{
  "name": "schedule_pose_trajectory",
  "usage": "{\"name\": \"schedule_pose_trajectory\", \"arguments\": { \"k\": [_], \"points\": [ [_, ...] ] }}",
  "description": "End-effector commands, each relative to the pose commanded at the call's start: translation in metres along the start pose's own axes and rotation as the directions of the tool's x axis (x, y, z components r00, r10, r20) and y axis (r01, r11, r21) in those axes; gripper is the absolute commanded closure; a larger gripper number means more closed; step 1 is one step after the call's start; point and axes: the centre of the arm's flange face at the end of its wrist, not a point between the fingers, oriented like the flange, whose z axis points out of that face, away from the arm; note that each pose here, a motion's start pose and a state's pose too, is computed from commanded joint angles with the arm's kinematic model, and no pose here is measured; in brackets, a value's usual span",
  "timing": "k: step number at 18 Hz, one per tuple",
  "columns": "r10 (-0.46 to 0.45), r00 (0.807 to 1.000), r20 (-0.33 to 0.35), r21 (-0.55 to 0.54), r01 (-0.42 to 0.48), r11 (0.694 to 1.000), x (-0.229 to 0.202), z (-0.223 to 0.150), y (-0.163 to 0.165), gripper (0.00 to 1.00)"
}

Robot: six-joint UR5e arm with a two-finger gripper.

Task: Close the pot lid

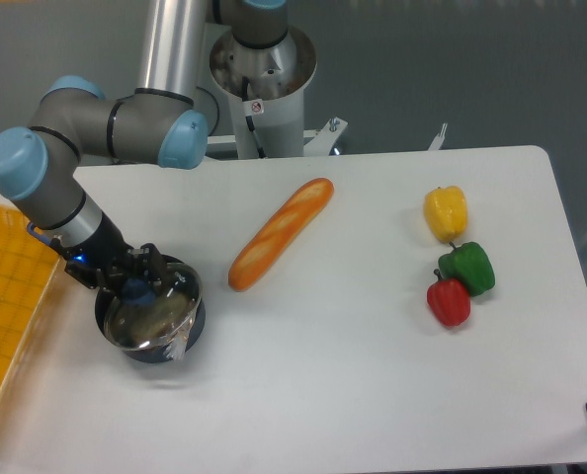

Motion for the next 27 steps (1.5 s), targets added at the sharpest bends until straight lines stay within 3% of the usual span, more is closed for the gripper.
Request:
{"name": "schedule_pose_trajectory", "arguments": {
  "k": [18, 27],
  "points": [
    [-0.011, 1.0, -0.002, 0.002, 0.011, 1.0, -0.013, -0.001, -0.003, 0.41],
    [-0.03, 0.997, -0.075, -0.026, 0.028, 0.999, -0.022, 0.011, -0.009, 0.41]
  ]
}}
